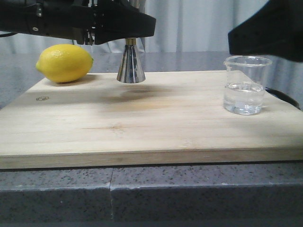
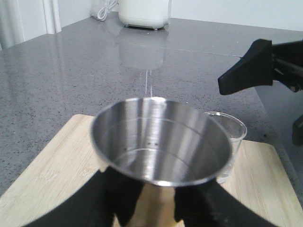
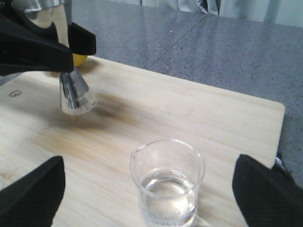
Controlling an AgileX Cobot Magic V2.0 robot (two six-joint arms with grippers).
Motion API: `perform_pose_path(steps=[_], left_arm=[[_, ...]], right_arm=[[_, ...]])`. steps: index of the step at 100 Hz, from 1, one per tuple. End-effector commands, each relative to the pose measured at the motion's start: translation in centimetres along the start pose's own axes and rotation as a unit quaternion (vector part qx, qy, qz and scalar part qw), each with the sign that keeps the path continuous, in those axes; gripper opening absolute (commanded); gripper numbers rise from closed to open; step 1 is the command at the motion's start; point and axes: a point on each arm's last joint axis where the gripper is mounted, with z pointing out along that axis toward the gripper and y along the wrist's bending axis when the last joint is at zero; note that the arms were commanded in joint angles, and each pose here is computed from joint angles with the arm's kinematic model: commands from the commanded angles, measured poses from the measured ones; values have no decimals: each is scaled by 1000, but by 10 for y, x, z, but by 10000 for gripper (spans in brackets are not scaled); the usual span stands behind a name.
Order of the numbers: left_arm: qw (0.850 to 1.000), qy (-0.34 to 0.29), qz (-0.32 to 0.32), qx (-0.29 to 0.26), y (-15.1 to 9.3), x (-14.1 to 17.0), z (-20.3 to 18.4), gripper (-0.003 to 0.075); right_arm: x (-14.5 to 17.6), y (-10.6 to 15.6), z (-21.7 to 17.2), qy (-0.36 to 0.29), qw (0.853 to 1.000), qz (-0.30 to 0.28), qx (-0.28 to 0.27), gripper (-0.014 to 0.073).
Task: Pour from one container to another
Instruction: 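Reach the right gripper to the clear glass beaker and grasp it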
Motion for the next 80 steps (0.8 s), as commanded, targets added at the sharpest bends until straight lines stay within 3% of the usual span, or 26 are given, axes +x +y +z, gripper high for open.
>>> perform_pose_path(steps=[1, 25, 80], left_arm=[[997, -76, 14, 23, -8, -33, -2, 250], [997, -76, 14, 23, -8, -33, -2, 250], [997, -76, 14, 23, -8, -33, -2, 250]], right_arm=[[-4, 1, -4, -80, 997, -11, 0, 626], [20, 2, 2, -89, 996, -10, -2, 626], [41, 2, 44, -118, 993, -4, -1, 626]])
